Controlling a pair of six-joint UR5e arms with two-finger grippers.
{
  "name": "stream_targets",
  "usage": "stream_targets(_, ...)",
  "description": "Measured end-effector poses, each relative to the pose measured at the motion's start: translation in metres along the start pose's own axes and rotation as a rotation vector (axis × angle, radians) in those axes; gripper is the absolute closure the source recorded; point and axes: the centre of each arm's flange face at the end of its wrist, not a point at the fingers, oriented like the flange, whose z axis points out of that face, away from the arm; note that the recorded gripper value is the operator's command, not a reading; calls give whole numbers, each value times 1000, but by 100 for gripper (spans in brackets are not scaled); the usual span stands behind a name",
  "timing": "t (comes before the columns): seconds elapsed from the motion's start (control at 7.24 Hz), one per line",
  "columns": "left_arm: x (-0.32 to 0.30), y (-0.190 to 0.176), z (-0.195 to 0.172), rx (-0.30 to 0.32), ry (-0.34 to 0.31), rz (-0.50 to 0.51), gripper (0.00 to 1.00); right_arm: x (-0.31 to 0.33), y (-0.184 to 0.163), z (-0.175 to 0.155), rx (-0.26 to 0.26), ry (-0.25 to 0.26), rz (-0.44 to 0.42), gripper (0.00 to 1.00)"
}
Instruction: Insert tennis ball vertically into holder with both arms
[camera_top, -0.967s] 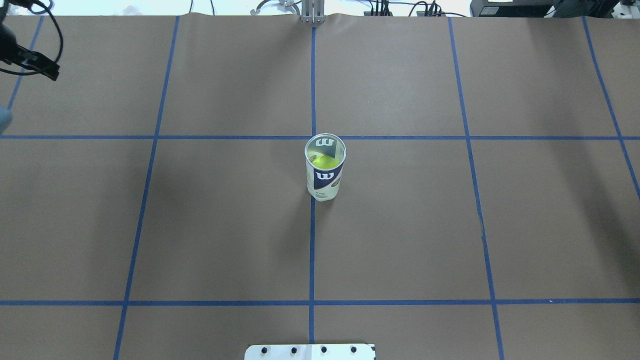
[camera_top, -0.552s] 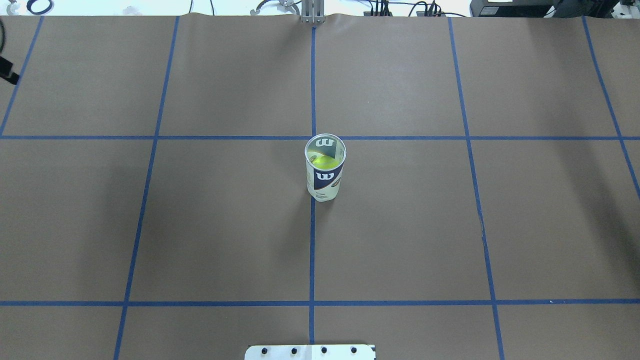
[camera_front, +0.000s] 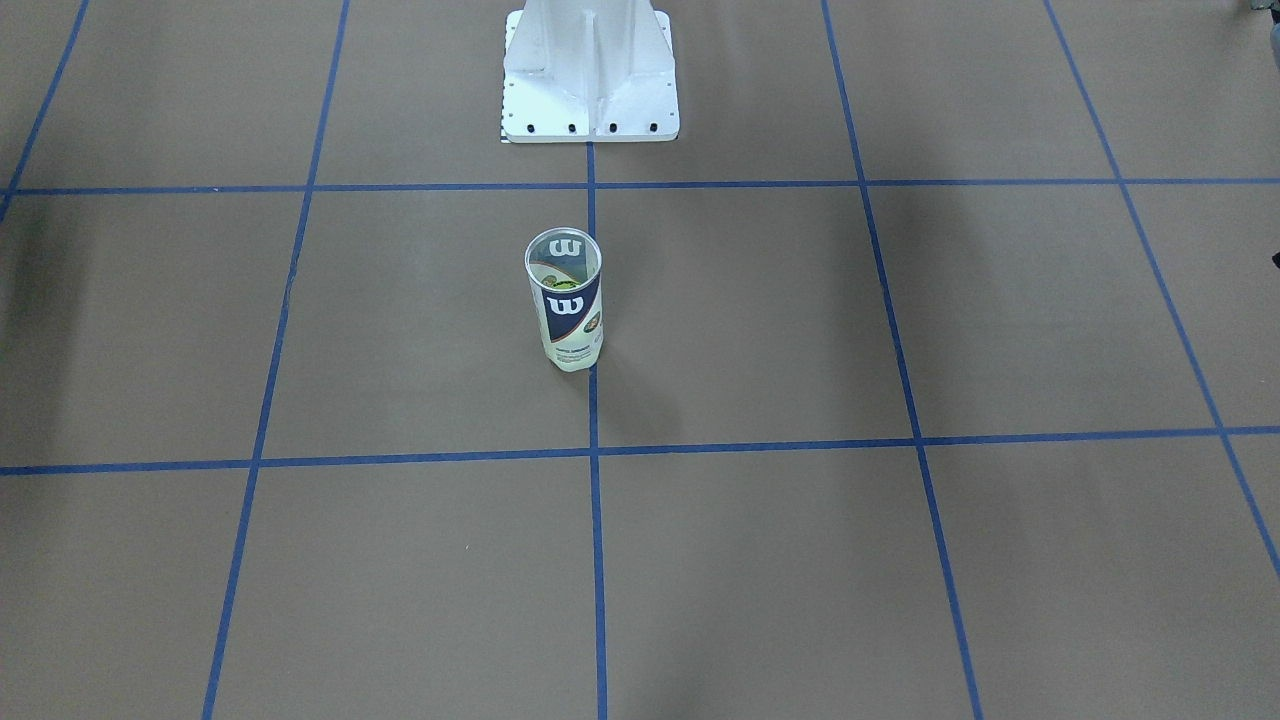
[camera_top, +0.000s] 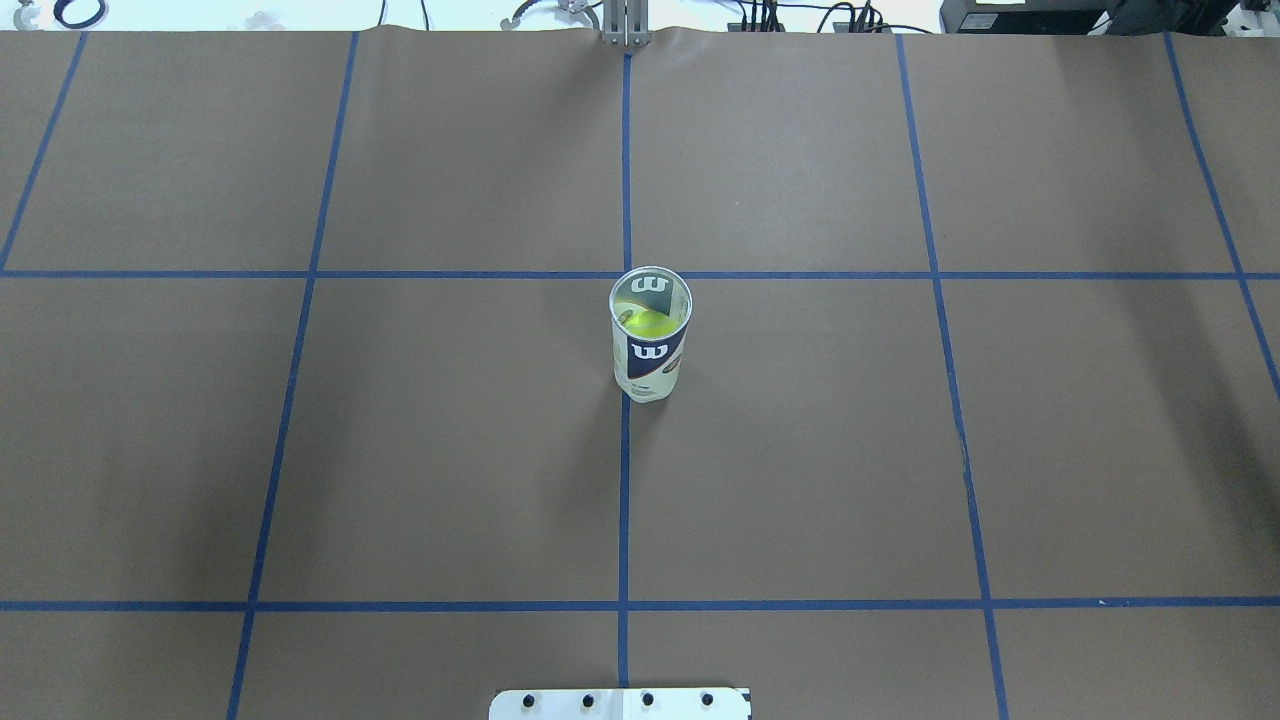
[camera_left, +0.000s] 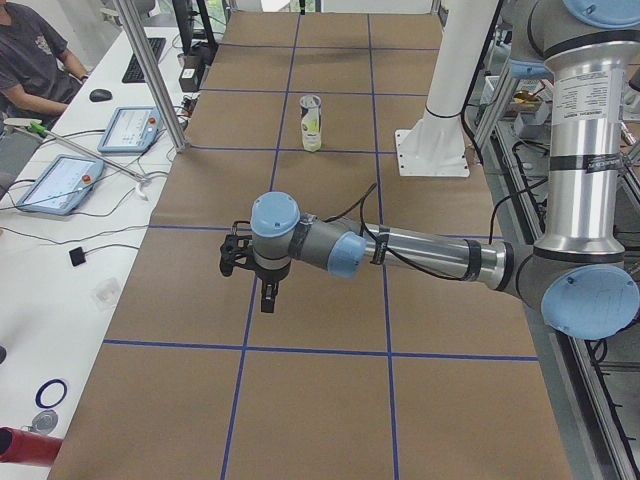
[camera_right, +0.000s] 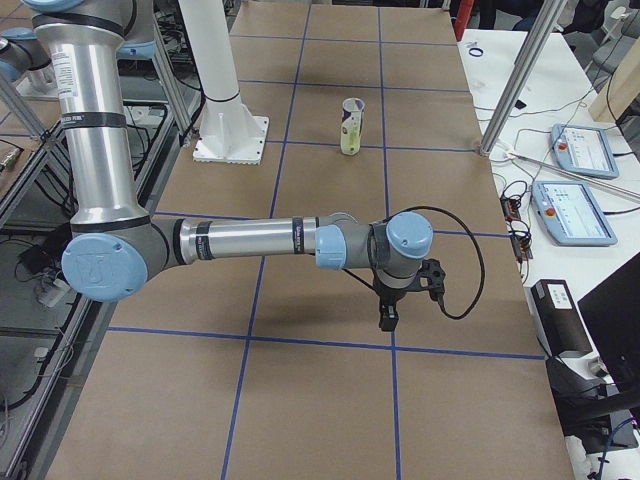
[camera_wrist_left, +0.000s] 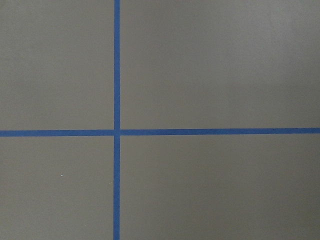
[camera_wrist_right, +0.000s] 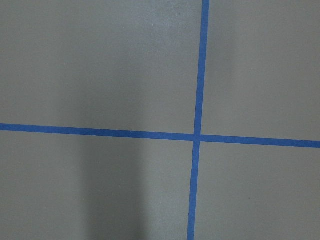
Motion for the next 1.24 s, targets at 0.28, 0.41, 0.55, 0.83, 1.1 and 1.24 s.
stream_targets(0.28,6,-4,-4,12,-4,7,0,3,6,3,-5,-1,6,1)
stream_targets(0.41,8,-5,-4,14,-1,13,0,3,8,3,-4,-2,5,1)
stream_targets(0.55,9,-4,-4,13,3,17,0,4,11,4,4,-3,-2,1)
stream_targets(0.83,21,11,-14,11,46,32,0,12,13,12,23,-8,-13,1)
stream_targets(1.1,28,19,-21,14,67,46,0,6,14,9,39,-38,-29,1)
stream_targets(1.24,30,20,-22,15,72,50,0,-2,16,4,45,-72,-36,1)
